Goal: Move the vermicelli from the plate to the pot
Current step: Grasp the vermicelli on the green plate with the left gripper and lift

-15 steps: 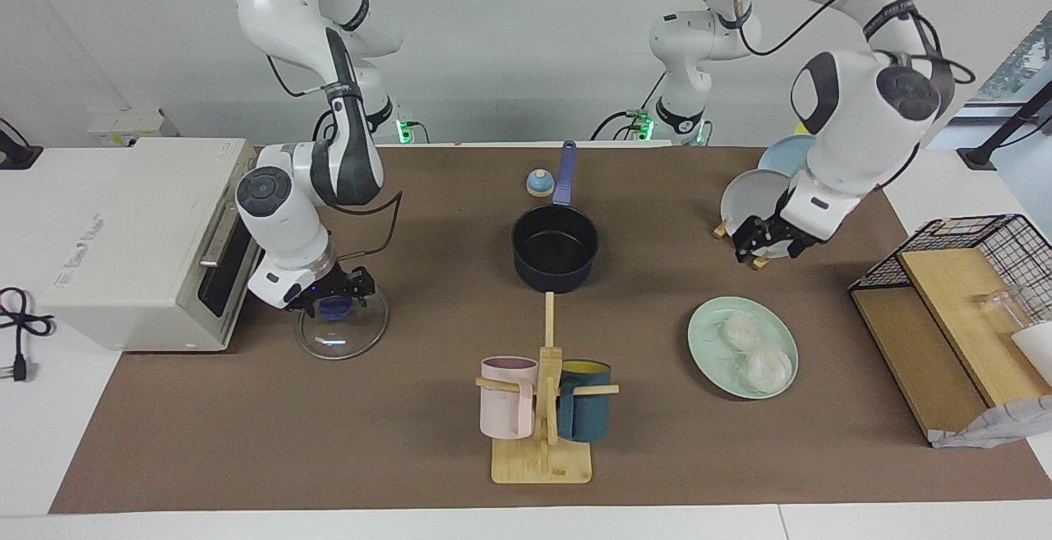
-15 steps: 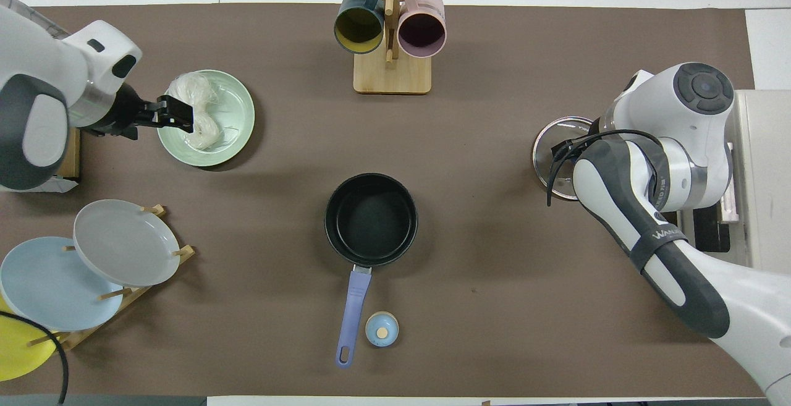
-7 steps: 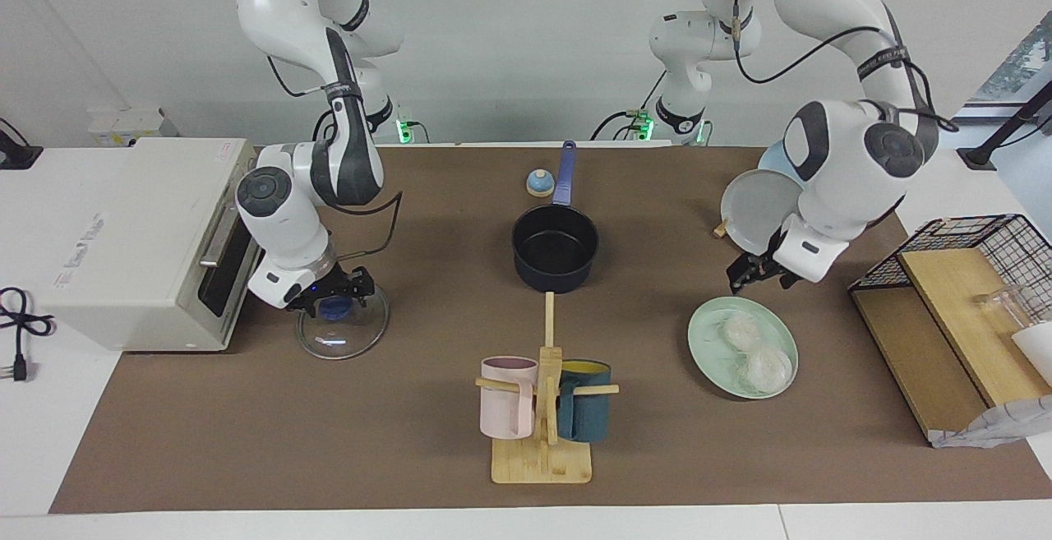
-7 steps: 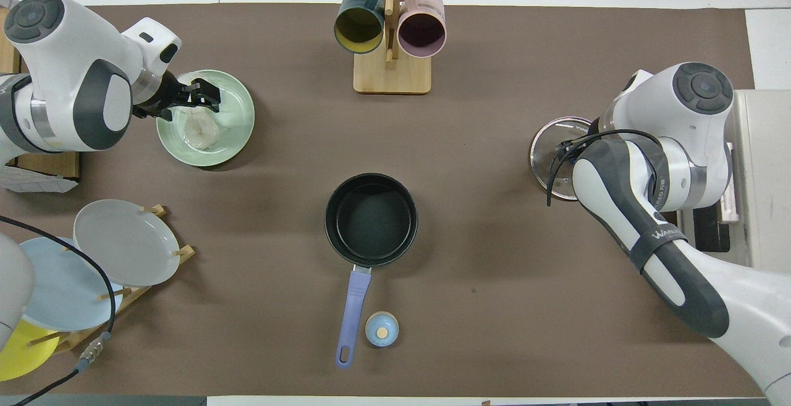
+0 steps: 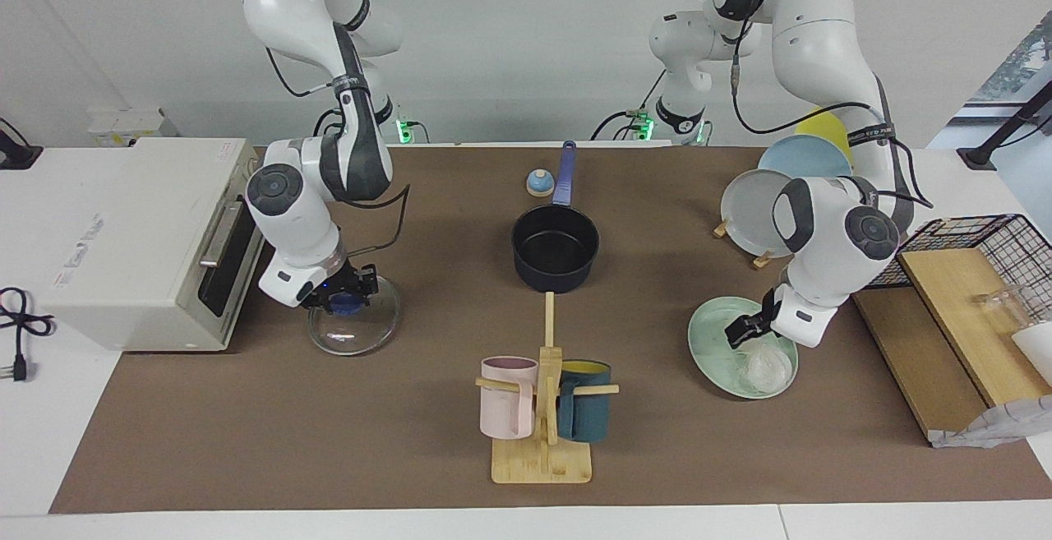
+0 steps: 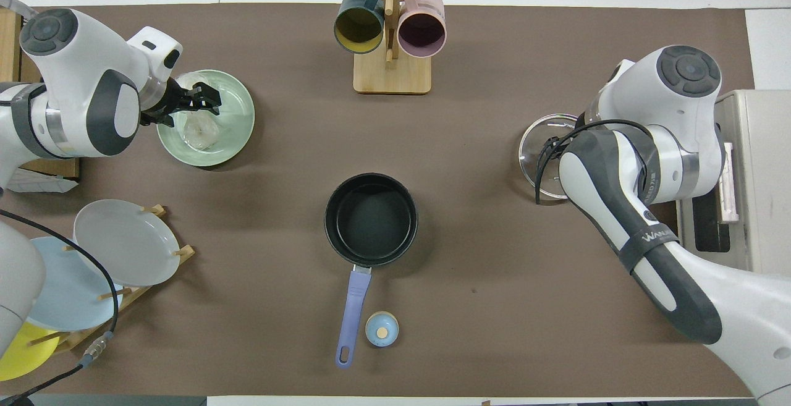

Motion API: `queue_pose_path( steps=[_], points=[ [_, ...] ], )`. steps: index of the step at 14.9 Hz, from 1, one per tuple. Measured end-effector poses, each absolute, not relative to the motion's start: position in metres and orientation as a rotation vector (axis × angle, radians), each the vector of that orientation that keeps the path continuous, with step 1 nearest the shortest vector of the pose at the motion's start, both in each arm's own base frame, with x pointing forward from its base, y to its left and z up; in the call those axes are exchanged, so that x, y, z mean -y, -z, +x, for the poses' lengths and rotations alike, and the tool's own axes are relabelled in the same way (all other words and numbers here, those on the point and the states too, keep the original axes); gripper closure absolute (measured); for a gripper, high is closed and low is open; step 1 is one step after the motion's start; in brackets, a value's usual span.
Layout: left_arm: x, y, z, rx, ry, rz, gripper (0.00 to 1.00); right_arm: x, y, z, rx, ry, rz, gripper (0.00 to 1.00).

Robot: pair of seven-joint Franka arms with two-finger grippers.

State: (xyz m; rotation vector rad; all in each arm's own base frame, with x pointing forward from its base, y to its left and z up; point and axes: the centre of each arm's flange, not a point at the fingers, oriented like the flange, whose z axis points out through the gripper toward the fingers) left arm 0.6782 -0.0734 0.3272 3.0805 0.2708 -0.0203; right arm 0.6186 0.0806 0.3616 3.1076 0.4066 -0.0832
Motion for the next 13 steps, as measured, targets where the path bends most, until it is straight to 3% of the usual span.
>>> queue_pose_path(
  steps=[1,2,7,8,11,13],
  points=[
    [0.074,-0.324,0.677,-0.277,0.014,3.079,0.00,-0.090,-0.373,0.621,-0.409,0.084,3.107,0.34],
    [0.074,-0.322,0.677,-0.281,0.008,3.079,0.08,-0.099,-0.382,0.623,-0.408,0.082,3.106,0.34],
    [0.073,-0.326,0.680,-0.272,-0.030,3.087,0.67,-0.123,-0.405,0.624,-0.412,0.089,3.103,0.34],
    [0.073,-0.329,0.681,-0.271,-0.040,3.087,0.71,-0.124,-0.407,0.625,-0.410,0.087,3.104,0.34],
    [0.076,-0.344,0.686,-0.264,-0.076,3.080,0.71,-0.125,-0.409,0.626,-0.411,0.083,3.104,0.34],
    [0.087,-0.380,0.684,-0.260,-0.076,3.050,0.74,-0.127,-0.409,0.625,-0.415,0.083,3.103,0.34]
  ],
)
